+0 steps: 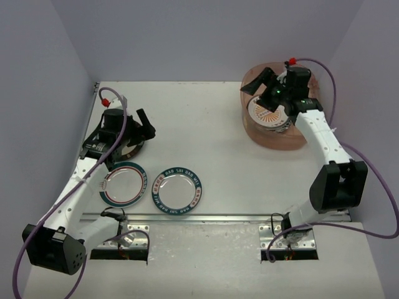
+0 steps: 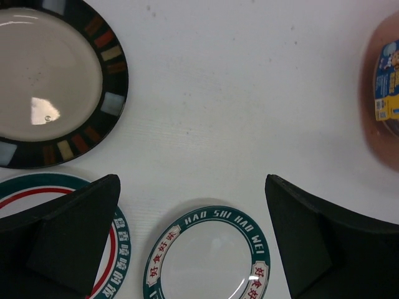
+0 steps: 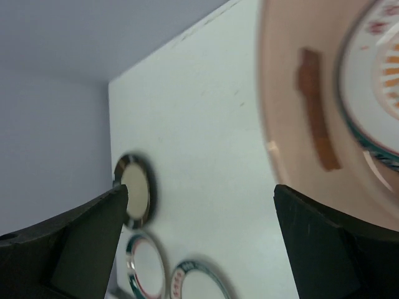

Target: Place the plates into the plastic bin on the countertop

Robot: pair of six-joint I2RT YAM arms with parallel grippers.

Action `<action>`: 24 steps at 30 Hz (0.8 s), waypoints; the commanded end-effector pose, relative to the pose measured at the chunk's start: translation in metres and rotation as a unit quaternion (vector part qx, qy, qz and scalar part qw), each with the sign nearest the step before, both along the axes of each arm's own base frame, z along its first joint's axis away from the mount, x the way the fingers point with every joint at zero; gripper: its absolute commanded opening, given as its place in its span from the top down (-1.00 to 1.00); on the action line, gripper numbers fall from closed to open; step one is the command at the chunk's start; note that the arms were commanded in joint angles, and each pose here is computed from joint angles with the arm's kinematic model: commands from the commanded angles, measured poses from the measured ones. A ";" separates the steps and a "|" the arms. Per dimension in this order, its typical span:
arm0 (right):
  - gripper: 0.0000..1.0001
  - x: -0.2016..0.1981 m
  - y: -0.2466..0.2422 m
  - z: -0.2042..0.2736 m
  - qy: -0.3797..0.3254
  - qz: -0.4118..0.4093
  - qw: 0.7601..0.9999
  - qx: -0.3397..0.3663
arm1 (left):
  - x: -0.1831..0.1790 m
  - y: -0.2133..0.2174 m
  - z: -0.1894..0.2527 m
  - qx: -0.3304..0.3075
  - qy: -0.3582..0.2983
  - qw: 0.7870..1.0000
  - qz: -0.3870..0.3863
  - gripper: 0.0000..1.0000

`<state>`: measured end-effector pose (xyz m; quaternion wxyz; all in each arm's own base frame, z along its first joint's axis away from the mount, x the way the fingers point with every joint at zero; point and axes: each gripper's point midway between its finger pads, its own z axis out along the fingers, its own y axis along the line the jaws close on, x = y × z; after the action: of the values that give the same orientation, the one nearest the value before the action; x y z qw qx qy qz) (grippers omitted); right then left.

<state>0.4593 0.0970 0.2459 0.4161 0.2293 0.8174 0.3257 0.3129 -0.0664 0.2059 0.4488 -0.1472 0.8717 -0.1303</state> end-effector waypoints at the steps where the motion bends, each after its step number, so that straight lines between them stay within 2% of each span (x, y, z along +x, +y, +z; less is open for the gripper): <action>1: -0.98 -0.073 0.124 0.024 -0.084 0.295 0.945 -0.115 | 0.009 0.035 0.039 0.017 -0.032 0.993 0.111 -1.00; 4: -0.98 -0.116 0.151 -0.010 -0.083 0.352 0.922 -0.140 | 0.002 0.050 0.062 0.029 -0.067 0.987 0.143 -1.00; 6: -0.98 -0.152 0.170 -0.051 -0.055 0.401 0.903 -0.144 | -0.003 0.060 0.077 0.043 -0.103 0.981 0.156 -1.00; 7: -0.98 -0.153 0.171 -0.052 -0.054 0.404 0.902 -0.143 | -0.007 0.062 0.077 0.044 -0.108 0.980 0.160 -1.00; 9: -0.93 -0.181 0.190 -0.092 -0.034 0.451 0.884 -0.123 | -0.014 0.067 0.086 0.058 -0.143 0.976 0.156 -1.00; 14: -0.76 -0.207 0.209 -0.142 0.019 0.498 0.863 -0.077 | -0.023 0.066 0.075 0.059 -0.167 0.974 0.143 -1.00; 19: -0.66 -0.223 0.226 -0.182 0.069 0.530 0.842 -0.077 | -0.014 0.055 0.060 0.064 -0.142 0.982 0.110 -1.00; 24: -0.41 -0.225 0.228 -0.216 0.104 0.526 0.841 -0.075 | -0.008 0.033 0.048 0.046 -0.126 0.990 0.051 -1.00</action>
<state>0.2221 0.3108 0.0309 0.0906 -0.2259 0.8898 0.3860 0.2957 -0.0182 0.2563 0.5683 -0.1882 0.7991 -0.0549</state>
